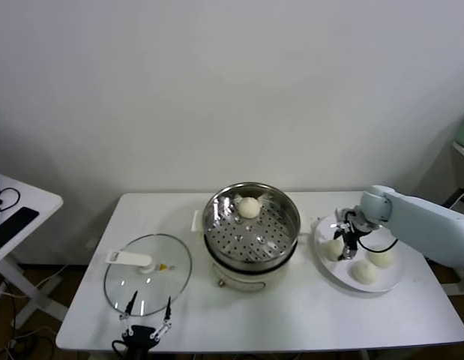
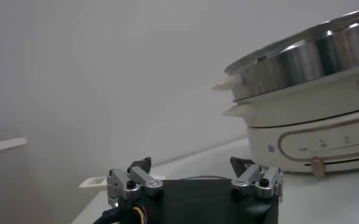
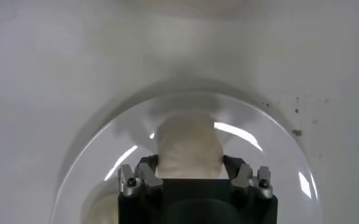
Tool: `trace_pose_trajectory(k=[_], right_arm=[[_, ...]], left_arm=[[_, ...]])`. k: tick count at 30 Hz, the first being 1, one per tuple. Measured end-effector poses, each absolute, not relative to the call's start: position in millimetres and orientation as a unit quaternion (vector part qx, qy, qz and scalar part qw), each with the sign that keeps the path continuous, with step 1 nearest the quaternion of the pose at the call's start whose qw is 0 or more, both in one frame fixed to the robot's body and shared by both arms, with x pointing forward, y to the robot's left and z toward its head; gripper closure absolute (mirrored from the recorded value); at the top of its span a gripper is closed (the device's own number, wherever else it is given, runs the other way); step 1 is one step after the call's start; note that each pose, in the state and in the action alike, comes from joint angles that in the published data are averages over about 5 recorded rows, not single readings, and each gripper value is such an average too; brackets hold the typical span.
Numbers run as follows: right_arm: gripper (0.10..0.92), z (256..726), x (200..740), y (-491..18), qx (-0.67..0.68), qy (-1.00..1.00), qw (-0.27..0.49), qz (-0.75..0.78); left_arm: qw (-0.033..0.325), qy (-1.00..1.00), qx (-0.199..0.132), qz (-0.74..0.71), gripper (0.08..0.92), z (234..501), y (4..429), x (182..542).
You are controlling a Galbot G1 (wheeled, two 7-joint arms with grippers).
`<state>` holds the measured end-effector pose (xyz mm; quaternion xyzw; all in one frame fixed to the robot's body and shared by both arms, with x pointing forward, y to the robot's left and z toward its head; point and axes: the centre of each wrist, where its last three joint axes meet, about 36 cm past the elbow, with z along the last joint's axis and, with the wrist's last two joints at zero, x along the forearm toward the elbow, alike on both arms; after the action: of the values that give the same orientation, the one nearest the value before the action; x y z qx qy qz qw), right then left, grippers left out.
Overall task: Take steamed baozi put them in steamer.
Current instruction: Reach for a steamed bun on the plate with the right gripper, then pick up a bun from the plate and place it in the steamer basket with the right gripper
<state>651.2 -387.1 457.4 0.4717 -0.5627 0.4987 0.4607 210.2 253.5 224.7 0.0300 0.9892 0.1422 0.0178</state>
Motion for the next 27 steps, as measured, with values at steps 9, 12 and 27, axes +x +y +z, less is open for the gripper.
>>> trace_pose_trajectory(k=[9,12,27], right_arm=[[0.327,491,654,-395,0.482,-0.561,0.449,0.501],[0.327,514,656,-398,0.485,-0.562,0.442,0.503],[0.327,690,652,-347,0.51,-0.581,0.371,0.514]], left_arm=[[0.018,0.989,0.03,0.146,0.177,224,254,210],[0.019,0.989,0.031,0.146,0.177,225,254,210],[0.025,0.988,0.035,0.146,0.177,230,251,210]])
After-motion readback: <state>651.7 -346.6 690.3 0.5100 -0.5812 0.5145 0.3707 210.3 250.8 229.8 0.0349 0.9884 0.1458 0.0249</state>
